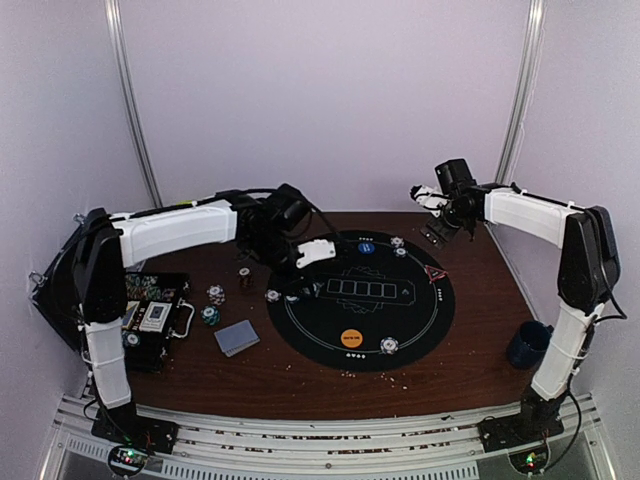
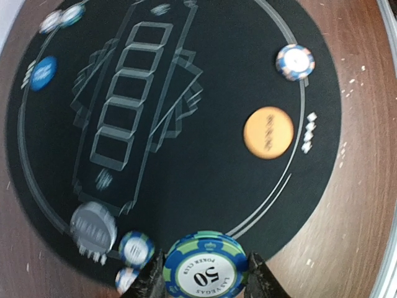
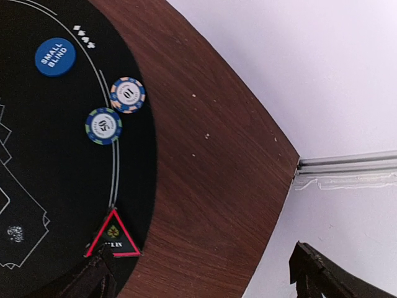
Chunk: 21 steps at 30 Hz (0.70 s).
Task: Distribute texas hold em gaming equipment
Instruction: Place the poker chips pile at the big blind area.
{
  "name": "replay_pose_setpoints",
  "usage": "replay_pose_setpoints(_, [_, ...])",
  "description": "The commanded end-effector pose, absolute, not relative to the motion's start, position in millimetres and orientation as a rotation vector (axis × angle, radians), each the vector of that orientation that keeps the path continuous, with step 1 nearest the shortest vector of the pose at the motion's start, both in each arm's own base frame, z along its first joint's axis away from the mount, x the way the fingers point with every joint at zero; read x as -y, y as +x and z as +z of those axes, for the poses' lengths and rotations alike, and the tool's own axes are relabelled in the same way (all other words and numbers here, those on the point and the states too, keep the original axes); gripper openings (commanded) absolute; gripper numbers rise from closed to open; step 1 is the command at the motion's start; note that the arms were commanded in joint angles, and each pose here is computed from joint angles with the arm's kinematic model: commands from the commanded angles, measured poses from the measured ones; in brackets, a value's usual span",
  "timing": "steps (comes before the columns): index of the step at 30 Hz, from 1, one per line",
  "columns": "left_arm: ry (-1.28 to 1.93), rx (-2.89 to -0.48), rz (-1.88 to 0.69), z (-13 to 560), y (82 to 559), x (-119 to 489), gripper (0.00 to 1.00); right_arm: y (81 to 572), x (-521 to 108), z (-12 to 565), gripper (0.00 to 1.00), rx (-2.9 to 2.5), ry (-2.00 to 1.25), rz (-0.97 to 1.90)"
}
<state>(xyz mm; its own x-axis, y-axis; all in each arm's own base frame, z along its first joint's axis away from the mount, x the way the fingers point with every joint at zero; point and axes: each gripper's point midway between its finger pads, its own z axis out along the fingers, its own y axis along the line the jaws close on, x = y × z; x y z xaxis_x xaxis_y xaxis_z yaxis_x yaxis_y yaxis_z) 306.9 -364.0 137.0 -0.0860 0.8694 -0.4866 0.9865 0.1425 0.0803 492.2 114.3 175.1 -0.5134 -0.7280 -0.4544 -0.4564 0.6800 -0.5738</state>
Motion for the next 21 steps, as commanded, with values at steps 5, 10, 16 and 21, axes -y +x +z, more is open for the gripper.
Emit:
replay_pose_setpoints(5, [1.99, -1.847, -0.453, 126.4, 253.6, 462.2, 0.2, 492.3, -98.6, 205.1, 1.0, -2.148, -0.825, -0.484])
replay_pose_setpoints(10, [2.067, -1.794, -0.489, 108.6, 229.3, 495.8, 0.2, 492.5, -100.1, 204.5, 1.0, -2.147, -0.824, -0.472])
replay_pose_setpoints(16, [2.086, -1.789, -0.551, 89.1, 216.4, 517.0, 0.19, 491.9, -102.0, 205.4, 1.0, -2.141, -0.82, -0.454])
replay_pose_setpoints(21, [2.094, -1.811, -0.56, 73.6, 214.1, 518.9, 0.19, 491.6, -104.2, 204.7, 1.0, -2.14, -0.824, -0.442])
